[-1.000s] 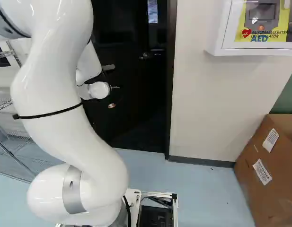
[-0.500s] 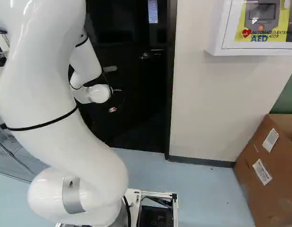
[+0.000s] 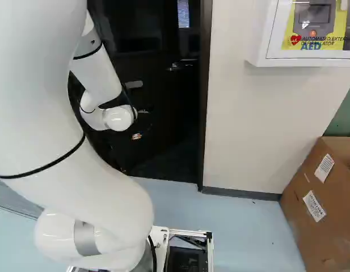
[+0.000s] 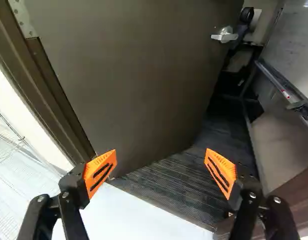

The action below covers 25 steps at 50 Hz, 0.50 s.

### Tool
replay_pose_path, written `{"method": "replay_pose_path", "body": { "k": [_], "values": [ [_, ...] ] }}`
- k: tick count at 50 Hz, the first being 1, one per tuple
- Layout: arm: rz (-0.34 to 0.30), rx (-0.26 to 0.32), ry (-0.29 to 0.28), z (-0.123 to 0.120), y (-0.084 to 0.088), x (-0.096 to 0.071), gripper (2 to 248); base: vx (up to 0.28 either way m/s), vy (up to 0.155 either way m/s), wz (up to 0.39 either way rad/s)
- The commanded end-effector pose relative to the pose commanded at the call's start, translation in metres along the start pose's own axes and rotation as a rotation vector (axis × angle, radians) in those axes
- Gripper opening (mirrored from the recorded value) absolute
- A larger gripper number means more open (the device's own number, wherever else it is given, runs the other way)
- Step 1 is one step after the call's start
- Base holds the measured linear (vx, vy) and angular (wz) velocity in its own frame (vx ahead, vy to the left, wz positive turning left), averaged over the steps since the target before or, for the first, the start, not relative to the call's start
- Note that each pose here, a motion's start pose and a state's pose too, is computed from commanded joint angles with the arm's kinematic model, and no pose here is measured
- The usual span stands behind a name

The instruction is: Open the door and move inside

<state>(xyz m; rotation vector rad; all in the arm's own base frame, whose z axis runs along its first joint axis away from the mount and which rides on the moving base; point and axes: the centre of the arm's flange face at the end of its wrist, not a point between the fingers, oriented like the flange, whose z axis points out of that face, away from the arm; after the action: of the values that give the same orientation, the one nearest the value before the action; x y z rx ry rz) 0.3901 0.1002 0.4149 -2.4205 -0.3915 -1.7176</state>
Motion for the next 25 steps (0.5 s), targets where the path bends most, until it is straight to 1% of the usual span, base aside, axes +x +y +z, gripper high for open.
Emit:
{"method": "replay_pose_path", "body": {
  "k": [15, 25],
  "values": [
    [0.009, -0.027, 0.001, -0.029, 0.009, -0.012, 247, 0.0, 0.0, 0.0],
    [0.018, -0.052, 0.003, -0.044, 0.017, -0.019, 247, 0.0, 0.0, 0.0]
  ]
}}
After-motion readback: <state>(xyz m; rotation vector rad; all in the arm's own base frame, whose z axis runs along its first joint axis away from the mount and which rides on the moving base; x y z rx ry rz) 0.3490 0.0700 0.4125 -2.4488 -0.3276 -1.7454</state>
